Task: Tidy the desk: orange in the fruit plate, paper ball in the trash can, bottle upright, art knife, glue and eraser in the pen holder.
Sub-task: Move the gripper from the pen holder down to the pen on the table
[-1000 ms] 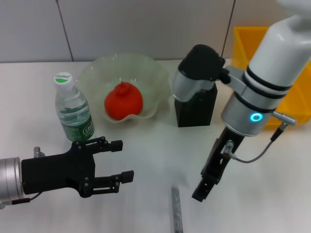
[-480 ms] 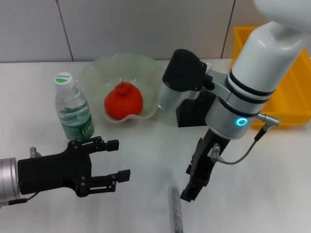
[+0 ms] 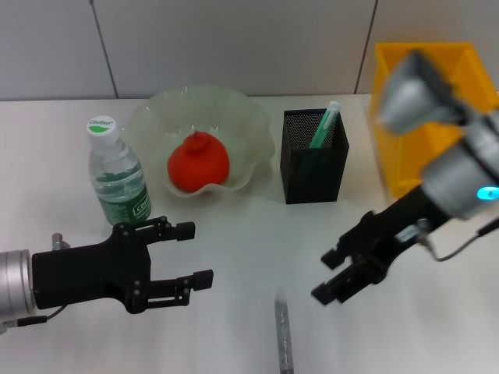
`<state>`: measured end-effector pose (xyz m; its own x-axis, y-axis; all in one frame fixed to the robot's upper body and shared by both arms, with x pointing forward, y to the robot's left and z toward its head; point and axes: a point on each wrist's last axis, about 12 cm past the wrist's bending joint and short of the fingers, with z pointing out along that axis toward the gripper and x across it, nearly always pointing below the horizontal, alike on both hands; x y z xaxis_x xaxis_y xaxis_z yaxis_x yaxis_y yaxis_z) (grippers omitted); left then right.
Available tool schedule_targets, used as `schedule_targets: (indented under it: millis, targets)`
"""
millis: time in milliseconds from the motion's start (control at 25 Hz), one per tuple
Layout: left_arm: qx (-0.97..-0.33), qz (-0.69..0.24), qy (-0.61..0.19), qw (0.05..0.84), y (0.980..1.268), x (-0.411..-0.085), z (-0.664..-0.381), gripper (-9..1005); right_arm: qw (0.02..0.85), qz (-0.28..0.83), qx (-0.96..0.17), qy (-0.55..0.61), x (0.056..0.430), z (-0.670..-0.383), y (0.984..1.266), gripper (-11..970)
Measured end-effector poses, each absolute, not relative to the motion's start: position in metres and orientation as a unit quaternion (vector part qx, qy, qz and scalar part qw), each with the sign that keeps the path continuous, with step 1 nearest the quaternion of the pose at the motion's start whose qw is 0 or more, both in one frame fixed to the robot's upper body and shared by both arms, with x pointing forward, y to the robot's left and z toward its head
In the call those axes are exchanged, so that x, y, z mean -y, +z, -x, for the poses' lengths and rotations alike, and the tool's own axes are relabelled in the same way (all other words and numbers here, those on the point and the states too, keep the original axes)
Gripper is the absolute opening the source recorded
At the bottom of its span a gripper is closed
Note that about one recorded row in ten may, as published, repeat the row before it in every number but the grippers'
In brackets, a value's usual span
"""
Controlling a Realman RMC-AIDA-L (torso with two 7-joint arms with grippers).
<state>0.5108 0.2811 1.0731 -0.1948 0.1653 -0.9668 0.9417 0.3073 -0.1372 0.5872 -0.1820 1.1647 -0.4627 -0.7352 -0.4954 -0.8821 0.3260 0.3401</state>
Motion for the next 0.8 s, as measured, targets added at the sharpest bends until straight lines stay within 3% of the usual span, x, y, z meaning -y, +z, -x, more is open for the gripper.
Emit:
schedule_targets:
  millis: [120,160,200,360,560,800]
  targets:
    - [-0.654,-0.421,-0.413,0.473,1.073,-0.279,-0.511,694,0.199,0.490,-0.780,0.335,0.216,-0.579,1.161,699]
    - [-0.653,-0.418,-0.420,0.470,1.073,-0.275,-0.512,694,0.257,0.482,-0.758,0.357,0.239,-0.571,1.154,699]
    - [-0.653,-0.418,-0.420,0.470,1.073,-0.275,-0.512,693,0.257,0.482,-0.758,0.357,0.239,-0.571,1.154,699]
    - [-0.653,-0.415,-0.428,0.466,1.074,-0.271,-0.513,692,0.402,0.459,-0.692,0.386,0.279,-0.545,1.125,699]
    - [-0.657,-0.404,-0.446,0.454,1.077,-0.265,-0.517,691,0.503,0.426,-0.652,0.375,0.298,-0.526,1.102,699]
    - [-0.667,-0.378,-0.484,0.422,1.087,-0.258,-0.524,689,0.564,0.395,-0.635,0.350,0.310,-0.510,1.088,700]
